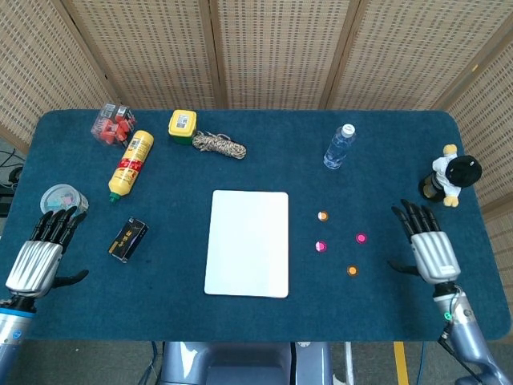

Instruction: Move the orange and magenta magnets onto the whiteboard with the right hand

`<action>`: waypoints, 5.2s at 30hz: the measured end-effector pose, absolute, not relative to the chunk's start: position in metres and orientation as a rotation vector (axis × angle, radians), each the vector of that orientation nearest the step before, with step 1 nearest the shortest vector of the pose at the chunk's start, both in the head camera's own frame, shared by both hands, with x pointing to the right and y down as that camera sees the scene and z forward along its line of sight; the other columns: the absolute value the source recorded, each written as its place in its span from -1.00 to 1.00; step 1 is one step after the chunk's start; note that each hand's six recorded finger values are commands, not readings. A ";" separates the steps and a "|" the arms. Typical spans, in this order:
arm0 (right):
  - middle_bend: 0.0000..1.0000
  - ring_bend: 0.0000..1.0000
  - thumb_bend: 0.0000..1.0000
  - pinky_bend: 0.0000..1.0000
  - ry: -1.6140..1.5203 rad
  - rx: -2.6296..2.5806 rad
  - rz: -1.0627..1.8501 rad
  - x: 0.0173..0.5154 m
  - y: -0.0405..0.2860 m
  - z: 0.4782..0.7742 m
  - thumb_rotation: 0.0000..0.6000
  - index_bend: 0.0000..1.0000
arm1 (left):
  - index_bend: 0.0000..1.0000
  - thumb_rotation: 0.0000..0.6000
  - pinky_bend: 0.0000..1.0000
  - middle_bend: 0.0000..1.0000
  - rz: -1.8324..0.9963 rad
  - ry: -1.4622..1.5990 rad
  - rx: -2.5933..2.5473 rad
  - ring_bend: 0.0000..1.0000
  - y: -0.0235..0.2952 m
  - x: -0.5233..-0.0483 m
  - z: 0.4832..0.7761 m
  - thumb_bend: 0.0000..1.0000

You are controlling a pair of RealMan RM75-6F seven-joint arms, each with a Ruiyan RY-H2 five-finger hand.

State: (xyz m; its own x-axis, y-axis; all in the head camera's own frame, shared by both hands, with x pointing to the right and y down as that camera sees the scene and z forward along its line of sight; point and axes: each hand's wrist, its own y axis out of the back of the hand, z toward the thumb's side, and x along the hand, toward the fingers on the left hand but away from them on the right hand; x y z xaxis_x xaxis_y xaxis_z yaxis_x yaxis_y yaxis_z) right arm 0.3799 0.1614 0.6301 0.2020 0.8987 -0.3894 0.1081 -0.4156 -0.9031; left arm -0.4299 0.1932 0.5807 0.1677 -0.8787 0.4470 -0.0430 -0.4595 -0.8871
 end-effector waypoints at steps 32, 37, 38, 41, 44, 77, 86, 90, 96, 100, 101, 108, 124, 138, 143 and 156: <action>-1.00 -1.00 -0.48 -1.00 -0.692 -1.860 1.438 0.279 0.070 0.742 1.00 -0.24 | -1.00 1.00 -1.00 -1.00 -1.383 0.903 -1.751 -1.00 0.193 -0.429 0.586 -1.00; -1.00 -1.00 -0.48 -1.00 -0.684 -1.863 1.449 0.270 0.072 0.750 1.00 -0.24 | -1.00 1.00 -1.00 -1.00 -1.385 0.909 -1.767 -1.00 0.193 -0.429 0.586 -1.00; -1.00 -1.00 -0.46 -1.00 -0.685 -1.866 1.456 0.269 0.072 0.752 1.00 -0.24 | -1.00 1.00 -1.00 -1.00 -1.386 0.909 -1.769 -1.00 0.193 -0.429 0.586 -1.00; -1.00 -1.00 -0.35 -1.00 -0.691 -1.874 1.471 0.266 0.072 0.756 1.00 -0.24 | -1.00 1.00 -1.00 -1.00 -1.388 0.913 -1.777 -1.00 0.193 -0.429 0.586 -1.00; -1.00 -1.00 -0.32 -1.00 -0.693 -1.876 1.477 0.262 0.071 0.759 1.00 -0.24 | -1.00 1.00 -1.00 -1.00 -1.387 0.914 -1.779 -1.00 0.193 -0.429 0.586 -1.00; -1.00 -1.00 -0.27 -1.00 -0.626 -1.859 1.534 0.252 0.079 0.774 1.00 -0.13 | -1.00 1.00 -1.00 -1.00 -1.391 0.916 -1.785 -1.00 0.193 -0.428 0.587 -1.00; -1.00 -1.00 -0.24 -1.00 -0.638 -1.865 1.517 0.248 0.078 0.772 1.00 0.09 | -1.00 1.00 -1.00 -1.00 -1.392 0.917 -1.786 -1.00 0.193 -0.428 0.587 -1.00; -1.00 -1.00 -0.23 -0.99 -0.647 -1.867 1.507 0.247 0.077 0.770 1.00 0.09 | -1.00 1.00 -1.00 -1.00 -1.391 0.917 -1.786 -1.00 0.193 -0.428 0.587 -1.00; -1.00 -1.00 -0.23 -0.99 -0.671 -1.888 1.460 0.236 0.070 0.758 1.00 0.09 | -1.00 1.00 -1.00 -1.00 -1.393 0.916 -1.789 -1.00 0.193 -0.428 0.587 -1.00; -1.00 -1.00 -0.22 -0.99 -0.680 -1.905 1.410 0.219 0.060 0.745 1.00 0.09 | -1.00 1.00 -1.00 -1.00 -1.394 0.913 -1.789 -1.00 0.193 -0.427 0.588 -1.00; -1.00 -1.00 -0.22 -0.99 -0.681 -1.903 1.405 0.215 0.058 0.743 1.00 0.09 | -1.00 1.00 -1.00 -1.00 -1.394 0.914 -1.790 -1.00 0.193 -0.427 0.588 -1.00; -1.00 -1.00 -0.23 -0.99 -0.679 -1.928 1.389 0.182 0.048 0.735 1.00 0.09 | -1.00 1.00 -1.00 -1.00 -1.398 0.905 -1.801 -1.00 0.193 -0.425 0.590 -1.00; -1.00 -1.00 -0.22 -0.99 -0.536 -1.971 1.343 0.058 0.067 0.741 1.00 0.09 | -1.00 1.00 -1.00 -1.00 -1.445 0.885 -1.815 -1.00 0.193 -0.430 0.593 -1.00; -1.00 -1.00 -1.00 -0.99 -0.457 -2.005 1.355 0.061 0.074 0.724 1.00 -1.00 | -1.00 1.00 -1.00 -1.00 -1.457 0.875 -1.819 -1.00 0.194 -0.431 0.593 -1.00; -1.00 -1.00 -1.00 -0.99 -0.437 -1.945 1.347 0.090 0.069 0.709 1.00 -0.81 | -1.00 1.00 -1.00 -1.00 -1.456 0.875 -1.823 -1.00 0.194 -0.430 0.593 -1.00; -1.00 -1.00 -0.50 -0.99 -0.361 -1.838 1.356 0.217 0.101 0.706 1.00 -0.27 | -1.00 1.00 -1.00 -1.00 -1.449 0.858 -1.848 -1.00 0.195 -0.425 0.595 -1.00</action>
State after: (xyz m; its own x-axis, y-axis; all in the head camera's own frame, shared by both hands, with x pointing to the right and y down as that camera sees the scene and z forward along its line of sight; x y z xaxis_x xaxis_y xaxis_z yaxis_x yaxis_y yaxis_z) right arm 0.2174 0.1014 0.7061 0.3833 0.6403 -0.6656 -0.2243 -0.6346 -0.7396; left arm -0.4250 0.1953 0.5948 0.1828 -0.8038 0.5661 -0.1102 -0.5889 -0.8006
